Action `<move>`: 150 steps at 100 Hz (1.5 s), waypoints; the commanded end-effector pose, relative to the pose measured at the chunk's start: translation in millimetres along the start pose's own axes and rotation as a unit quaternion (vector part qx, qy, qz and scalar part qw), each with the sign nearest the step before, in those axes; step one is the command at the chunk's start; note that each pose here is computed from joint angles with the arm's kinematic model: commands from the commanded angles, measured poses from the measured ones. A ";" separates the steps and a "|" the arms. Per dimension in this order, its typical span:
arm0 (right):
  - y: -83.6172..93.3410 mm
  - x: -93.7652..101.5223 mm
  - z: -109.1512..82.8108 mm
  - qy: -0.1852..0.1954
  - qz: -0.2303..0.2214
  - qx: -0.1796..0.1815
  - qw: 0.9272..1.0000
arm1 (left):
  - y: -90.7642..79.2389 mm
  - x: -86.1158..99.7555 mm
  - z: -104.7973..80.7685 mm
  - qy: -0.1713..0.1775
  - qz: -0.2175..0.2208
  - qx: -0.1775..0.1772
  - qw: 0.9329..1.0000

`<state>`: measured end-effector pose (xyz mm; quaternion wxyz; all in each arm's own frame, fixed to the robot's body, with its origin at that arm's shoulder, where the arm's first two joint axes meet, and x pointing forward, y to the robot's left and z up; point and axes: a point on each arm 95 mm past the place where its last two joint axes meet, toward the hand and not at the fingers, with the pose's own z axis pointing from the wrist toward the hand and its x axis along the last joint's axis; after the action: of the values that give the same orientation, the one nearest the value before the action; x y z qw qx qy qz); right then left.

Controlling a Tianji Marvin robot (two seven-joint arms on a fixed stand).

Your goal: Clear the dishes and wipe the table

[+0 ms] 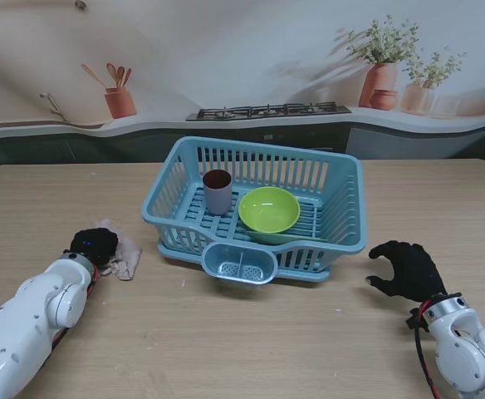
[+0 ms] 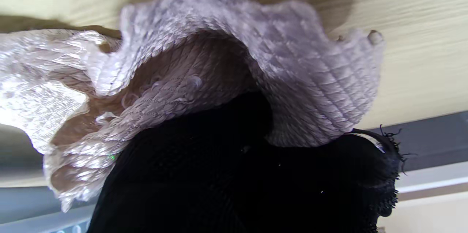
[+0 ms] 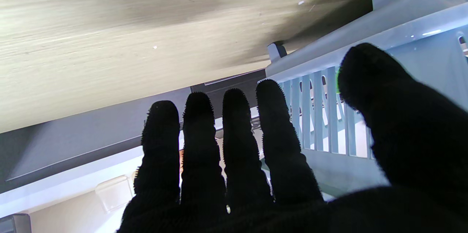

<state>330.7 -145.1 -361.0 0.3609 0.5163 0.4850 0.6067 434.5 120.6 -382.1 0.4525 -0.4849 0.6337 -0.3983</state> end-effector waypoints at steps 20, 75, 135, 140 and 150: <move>-0.4 -1.3 -1.3 0.002 -0.002 0.003 1.000 | 6.0 13.8 -4.0 -0.003 -0.012 -0.045 0.999; 0.2 -2.4 -1.4 0.007 -0.002 0.004 1.000 | 27.0 -2.2 -91.6 -0.027 0.022 -0.056 0.998; -0.8 -2.5 -1.1 0.007 -0.004 0.007 1.000 | 21.8 3.5 -46.1 -0.036 0.003 -0.027 0.999; -0.8 -2.7 -1.0 0.007 -0.005 0.007 1.000 | 17.2 4.5 -36.5 -0.034 0.000 -0.022 0.999; -0.6 -3.0 -1.3 0.006 -0.006 0.007 1.000 | 7.7 5.8 -18.9 -0.029 -0.005 -0.015 0.999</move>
<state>330.8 -148.5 -361.2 0.3612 0.5126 0.4871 0.6079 405.6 120.9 -386.3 0.4679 -0.5008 0.6237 -0.3759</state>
